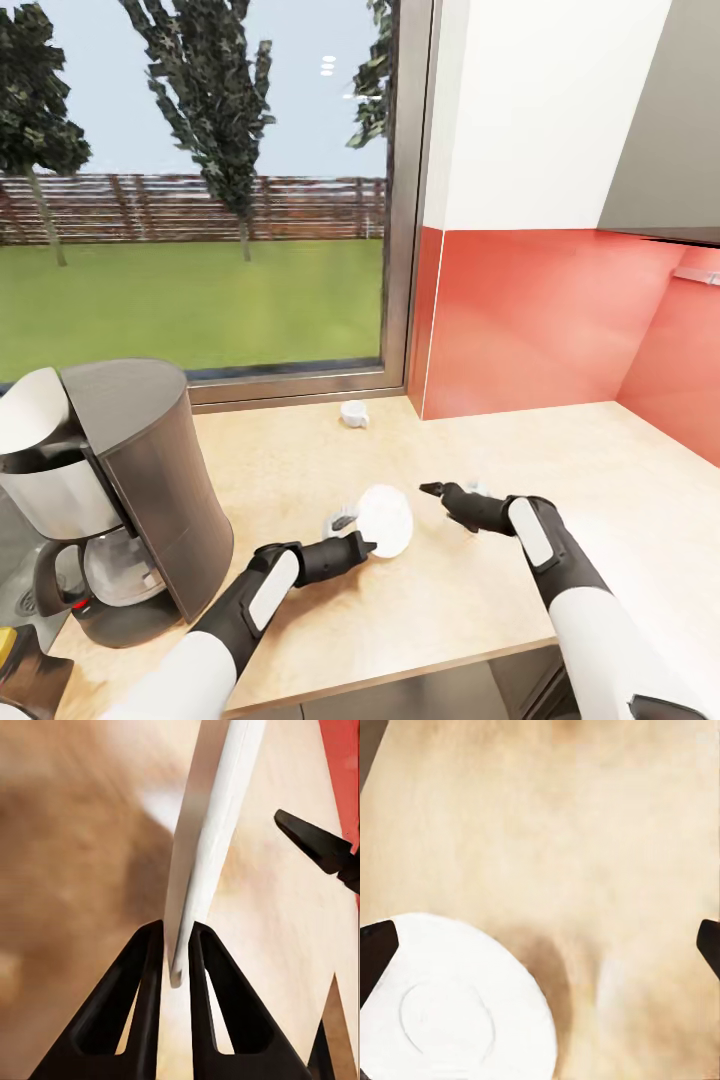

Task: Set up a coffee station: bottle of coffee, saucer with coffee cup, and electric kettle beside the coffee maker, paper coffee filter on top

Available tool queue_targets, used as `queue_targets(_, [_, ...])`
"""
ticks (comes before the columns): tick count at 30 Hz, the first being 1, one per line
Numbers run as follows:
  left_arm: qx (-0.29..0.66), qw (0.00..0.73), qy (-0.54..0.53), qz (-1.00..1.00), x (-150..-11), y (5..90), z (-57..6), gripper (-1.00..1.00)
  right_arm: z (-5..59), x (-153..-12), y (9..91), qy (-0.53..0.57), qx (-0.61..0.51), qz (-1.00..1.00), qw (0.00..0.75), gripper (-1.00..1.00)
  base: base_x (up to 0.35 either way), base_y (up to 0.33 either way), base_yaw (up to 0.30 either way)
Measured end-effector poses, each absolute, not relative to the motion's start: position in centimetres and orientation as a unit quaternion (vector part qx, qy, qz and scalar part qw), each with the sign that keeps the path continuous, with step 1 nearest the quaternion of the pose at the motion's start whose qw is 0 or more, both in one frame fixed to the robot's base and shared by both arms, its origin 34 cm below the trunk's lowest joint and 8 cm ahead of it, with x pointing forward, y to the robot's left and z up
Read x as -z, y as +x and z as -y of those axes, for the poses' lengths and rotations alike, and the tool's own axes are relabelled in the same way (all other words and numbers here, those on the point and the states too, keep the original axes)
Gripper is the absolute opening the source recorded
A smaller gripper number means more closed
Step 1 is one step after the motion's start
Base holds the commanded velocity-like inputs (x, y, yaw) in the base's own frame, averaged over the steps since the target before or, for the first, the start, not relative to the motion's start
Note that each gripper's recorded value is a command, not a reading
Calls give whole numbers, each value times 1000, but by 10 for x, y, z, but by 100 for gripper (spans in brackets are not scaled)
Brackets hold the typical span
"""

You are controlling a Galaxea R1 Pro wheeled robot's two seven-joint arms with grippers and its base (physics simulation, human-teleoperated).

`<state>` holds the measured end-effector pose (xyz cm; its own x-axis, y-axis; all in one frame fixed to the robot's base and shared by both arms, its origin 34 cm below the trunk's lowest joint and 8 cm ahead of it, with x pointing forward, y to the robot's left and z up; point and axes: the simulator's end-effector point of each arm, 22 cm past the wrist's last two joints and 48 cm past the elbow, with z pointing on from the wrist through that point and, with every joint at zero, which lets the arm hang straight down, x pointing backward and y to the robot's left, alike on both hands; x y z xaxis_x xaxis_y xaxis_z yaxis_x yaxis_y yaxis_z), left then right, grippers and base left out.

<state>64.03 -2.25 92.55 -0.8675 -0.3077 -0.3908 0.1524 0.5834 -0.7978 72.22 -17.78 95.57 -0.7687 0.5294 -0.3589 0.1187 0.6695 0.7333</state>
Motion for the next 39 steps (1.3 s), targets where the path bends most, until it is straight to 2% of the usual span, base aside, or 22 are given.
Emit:
queue_targets(14, [490, 259, -34, -832, -939, 639, 19, -100, 242, -1013, 756, 172, -319, -847, 389, 100, 0, 0, 0])
queue_targets(33, [494, 263, -44, -828, -942, 644, 15, -100, 264, -1031, 764, 167, -301, -839, 423, 100, -1, 0, 0])
queue_targets(39, [493, 263, -44, -828, -941, 644, 15, -100, 264, -1031, 765, 167, -301, -839, 422, 100, -200, 45, 0])
